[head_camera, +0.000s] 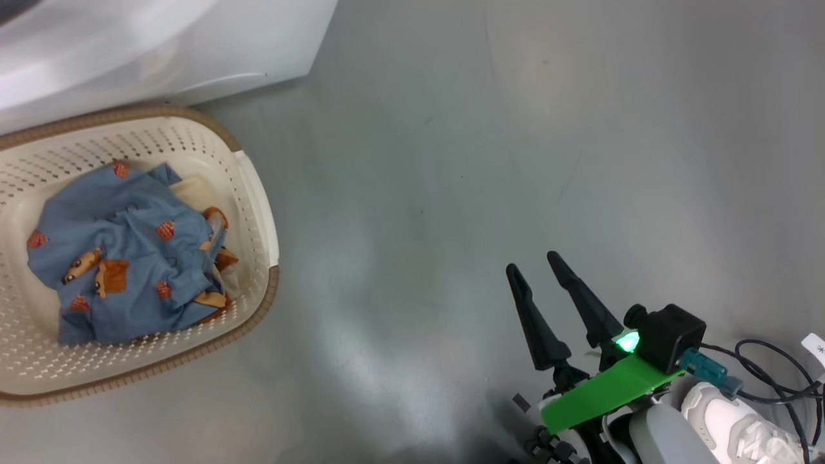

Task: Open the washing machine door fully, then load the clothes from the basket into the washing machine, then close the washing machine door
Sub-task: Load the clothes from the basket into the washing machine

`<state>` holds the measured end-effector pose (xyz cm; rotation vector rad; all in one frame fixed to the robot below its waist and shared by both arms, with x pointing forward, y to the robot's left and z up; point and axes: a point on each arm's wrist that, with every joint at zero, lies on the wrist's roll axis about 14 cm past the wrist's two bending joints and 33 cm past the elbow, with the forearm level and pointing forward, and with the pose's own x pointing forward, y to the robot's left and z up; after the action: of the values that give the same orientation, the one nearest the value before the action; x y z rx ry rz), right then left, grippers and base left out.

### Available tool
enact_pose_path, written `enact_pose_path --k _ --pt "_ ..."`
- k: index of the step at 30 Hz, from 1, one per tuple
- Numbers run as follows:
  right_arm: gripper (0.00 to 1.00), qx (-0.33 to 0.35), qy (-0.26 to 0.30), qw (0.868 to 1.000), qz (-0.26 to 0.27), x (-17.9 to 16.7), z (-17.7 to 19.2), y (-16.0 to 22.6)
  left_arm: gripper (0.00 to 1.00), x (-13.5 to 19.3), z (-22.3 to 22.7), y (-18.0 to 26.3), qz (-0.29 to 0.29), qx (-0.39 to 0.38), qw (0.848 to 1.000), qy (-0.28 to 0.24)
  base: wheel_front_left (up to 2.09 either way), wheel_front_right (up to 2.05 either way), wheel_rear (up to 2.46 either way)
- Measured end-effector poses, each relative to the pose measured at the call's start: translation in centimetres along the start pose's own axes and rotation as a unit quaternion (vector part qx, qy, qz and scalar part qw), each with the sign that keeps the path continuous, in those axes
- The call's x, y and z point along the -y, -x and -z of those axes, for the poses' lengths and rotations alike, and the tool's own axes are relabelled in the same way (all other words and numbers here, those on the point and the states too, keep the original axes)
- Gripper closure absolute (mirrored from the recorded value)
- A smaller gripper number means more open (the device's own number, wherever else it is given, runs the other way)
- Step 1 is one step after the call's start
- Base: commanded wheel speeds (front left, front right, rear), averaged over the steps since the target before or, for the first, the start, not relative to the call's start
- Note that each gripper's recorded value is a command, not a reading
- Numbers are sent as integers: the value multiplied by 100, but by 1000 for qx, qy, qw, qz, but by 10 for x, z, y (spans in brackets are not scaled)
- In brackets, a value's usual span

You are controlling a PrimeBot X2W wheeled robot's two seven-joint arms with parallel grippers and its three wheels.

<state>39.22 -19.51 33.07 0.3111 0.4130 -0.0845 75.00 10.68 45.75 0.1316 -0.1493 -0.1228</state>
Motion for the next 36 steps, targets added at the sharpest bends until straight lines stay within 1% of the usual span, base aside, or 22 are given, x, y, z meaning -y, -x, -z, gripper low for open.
enact_pose_path --k 2,3,4,5,6,7,13,14,18,23,31,36 --pt "0 -3 -2 1000 0 -1 2 4 100 1 7 1 1 -21 1000 -1 0 0 0" --pt "0 -5 -4 1000 0 -2 4 7 82 0 9 1 0 -30 1000 1 0 0 0" --pt "0 -7 -5 1000 1 -2 5 10 67 1 10 0 -2 -38 999 9 0 0 0" --pt "0 -8 -6 1000 1 -2 6 12 57 2 11 0 -3 -46 999 15 0 0 0" --pt "0 -8 -7 1000 1 -3 5 13 36 4 13 0 -1 -59 998 15 0 0 0" --pt "0 -6 -7 1000 0 -4 4 13 0 5 15 0 0 -68 998 19 0 0 0" --pt "0 2 -8 1000 -3 -6 -1 14 0 12 20 2 1 -104 994 37 0 0 0" --pt "0 2 -8 1000 -4 -6 -1 14 0 16 25 4 3 -123 992 43 0 0 0" --pt "0 3 -10 1000 -6 -8 -2 14 0 15 25 5 -1 -133 990 43 0 0 0" --pt "0 8 -11 1000 -12 -12 -5 13 0 15 19 7 -8 -139 989 50 0 0 0" --pt "0 22 -12 999 -28 -20 -14 14 0 12 -2 16 -26 -125 989 71 0 0 0" --pt "0 28 -7 999 -34 -21 -19 18 0 17 -3 35 -30 -136 986 95 0 0 0"
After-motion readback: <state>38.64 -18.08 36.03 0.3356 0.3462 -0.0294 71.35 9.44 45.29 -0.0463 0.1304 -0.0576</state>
